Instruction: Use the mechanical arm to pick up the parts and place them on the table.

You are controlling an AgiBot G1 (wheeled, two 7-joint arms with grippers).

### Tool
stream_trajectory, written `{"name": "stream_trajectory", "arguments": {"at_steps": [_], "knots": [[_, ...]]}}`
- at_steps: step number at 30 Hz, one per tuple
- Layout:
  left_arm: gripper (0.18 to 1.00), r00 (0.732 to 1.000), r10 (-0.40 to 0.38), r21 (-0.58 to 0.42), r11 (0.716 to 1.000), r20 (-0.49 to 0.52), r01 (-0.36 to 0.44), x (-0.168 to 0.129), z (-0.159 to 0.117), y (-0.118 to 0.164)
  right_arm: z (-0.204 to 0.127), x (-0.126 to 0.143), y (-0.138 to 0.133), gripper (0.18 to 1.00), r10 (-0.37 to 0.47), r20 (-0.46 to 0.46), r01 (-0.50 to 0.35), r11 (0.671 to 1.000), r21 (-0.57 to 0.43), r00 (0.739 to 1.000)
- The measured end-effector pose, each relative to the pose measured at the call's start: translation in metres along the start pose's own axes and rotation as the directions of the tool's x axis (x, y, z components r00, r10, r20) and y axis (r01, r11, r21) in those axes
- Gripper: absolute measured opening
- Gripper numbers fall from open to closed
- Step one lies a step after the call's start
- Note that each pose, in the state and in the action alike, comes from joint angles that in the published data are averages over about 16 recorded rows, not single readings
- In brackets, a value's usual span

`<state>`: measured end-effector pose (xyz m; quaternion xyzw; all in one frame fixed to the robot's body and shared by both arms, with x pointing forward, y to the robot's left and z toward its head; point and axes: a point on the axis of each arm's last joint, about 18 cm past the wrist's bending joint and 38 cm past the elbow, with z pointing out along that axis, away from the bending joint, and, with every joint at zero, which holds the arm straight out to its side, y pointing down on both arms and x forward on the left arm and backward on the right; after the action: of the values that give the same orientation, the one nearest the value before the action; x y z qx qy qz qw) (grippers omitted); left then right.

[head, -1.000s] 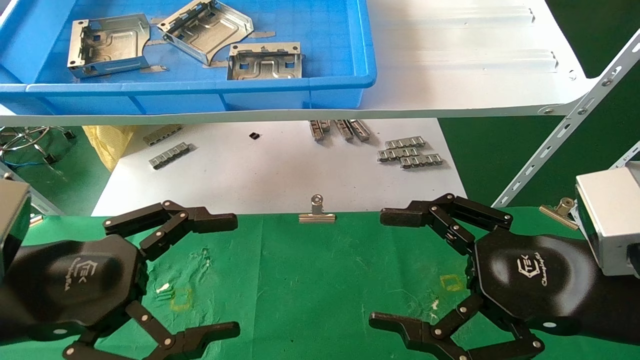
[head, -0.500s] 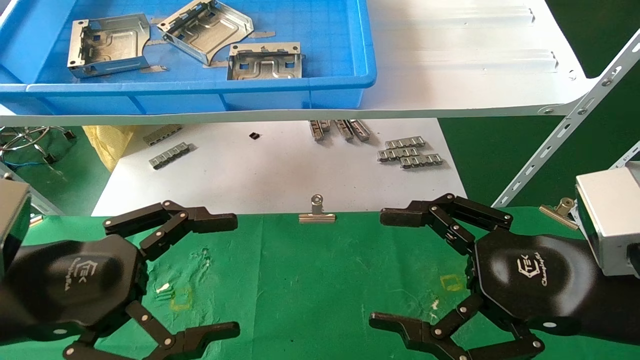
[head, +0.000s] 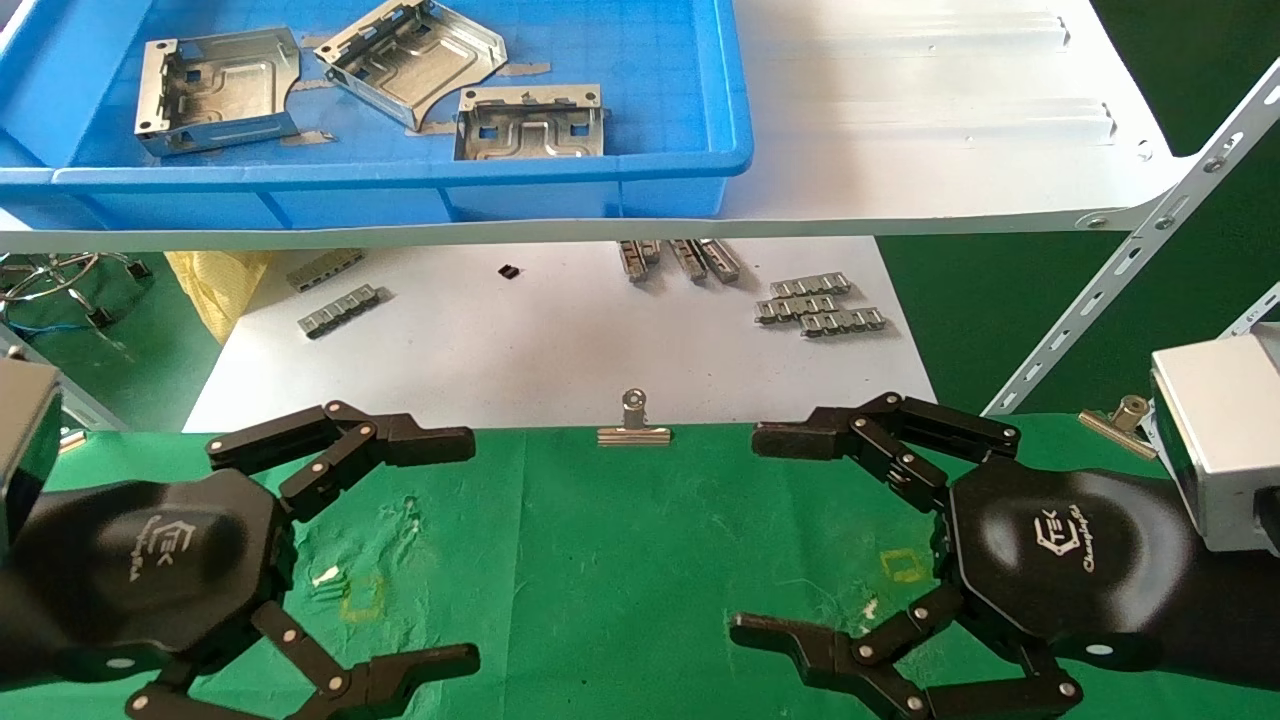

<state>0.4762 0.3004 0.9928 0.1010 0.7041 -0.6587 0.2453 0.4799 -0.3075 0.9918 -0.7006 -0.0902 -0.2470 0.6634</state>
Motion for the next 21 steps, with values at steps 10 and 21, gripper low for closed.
{"name": "stream_trajectory", "arguments": {"at_steps": [10,21], "knots": [[1.001,1.000,0.000,0.000,1.000,0.000,0.000,0.0000,0.0000,0.0000,0.0000,0.0000,0.0000,0.782,0.000,0.000,0.000,1.000,0.000,1.000],[1.001,1.000,0.000,0.000,1.000,0.000,0.000,0.0000,0.0000,0.0000,0.0000,0.0000,0.0000,0.531,0.000,0.000,0.000,1.000,0.000,1.000]]}}
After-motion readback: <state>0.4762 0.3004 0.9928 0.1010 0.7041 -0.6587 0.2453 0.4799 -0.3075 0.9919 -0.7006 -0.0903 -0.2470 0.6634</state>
